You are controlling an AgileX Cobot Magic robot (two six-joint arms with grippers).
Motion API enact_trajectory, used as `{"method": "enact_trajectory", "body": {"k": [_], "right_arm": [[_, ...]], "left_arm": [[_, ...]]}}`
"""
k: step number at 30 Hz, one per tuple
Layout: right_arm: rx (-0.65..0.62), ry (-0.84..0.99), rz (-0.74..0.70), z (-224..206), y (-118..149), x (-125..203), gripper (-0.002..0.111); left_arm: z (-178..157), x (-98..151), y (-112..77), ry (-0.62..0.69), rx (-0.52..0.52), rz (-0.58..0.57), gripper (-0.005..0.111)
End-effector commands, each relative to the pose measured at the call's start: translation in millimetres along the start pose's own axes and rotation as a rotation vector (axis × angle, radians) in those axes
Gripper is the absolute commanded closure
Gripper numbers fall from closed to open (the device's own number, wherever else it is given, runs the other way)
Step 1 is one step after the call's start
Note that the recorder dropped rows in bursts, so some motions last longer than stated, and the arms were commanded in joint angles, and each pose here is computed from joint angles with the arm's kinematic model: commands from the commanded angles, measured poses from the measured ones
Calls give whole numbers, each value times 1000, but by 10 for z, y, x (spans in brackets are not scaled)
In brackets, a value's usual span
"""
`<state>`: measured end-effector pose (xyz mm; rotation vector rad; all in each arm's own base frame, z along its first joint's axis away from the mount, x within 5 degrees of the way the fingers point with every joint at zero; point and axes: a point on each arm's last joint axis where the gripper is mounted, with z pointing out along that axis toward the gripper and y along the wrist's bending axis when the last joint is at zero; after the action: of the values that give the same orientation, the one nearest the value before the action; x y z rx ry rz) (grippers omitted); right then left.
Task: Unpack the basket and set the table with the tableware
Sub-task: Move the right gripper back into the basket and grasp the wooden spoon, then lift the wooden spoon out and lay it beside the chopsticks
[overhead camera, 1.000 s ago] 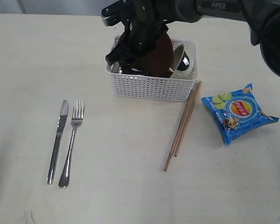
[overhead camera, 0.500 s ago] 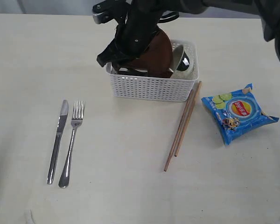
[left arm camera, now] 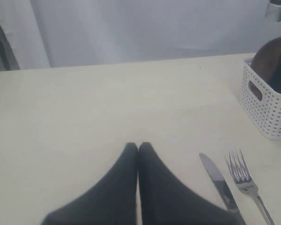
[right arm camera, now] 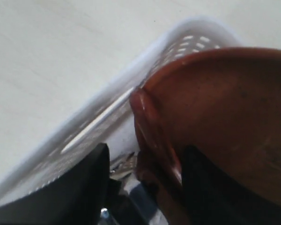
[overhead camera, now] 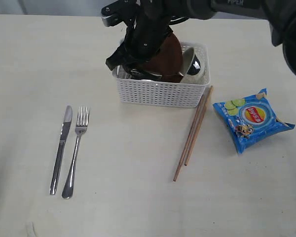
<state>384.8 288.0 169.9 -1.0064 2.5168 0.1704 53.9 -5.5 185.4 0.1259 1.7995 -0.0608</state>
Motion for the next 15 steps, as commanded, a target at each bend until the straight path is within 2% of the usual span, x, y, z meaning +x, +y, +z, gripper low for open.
{"method": "enact_trajectory", "body": {"k": [1, 9, 11, 15], "right_arm": [[-11, 54, 16, 156, 14, 82, 62], [-8, 88, 14, 251, 13, 132, 63], [-5, 88, 11, 251, 10, 133, 73], [4, 89, 1, 250, 1, 134, 108]], "left_arm": [[1, 11, 0, 0, -1, -3, 106], [1, 11, 0, 0, -1, -3, 106], [1, 11, 0, 0, -1, -3, 106], [1, 11, 0, 0, -1, -3, 106]]}}
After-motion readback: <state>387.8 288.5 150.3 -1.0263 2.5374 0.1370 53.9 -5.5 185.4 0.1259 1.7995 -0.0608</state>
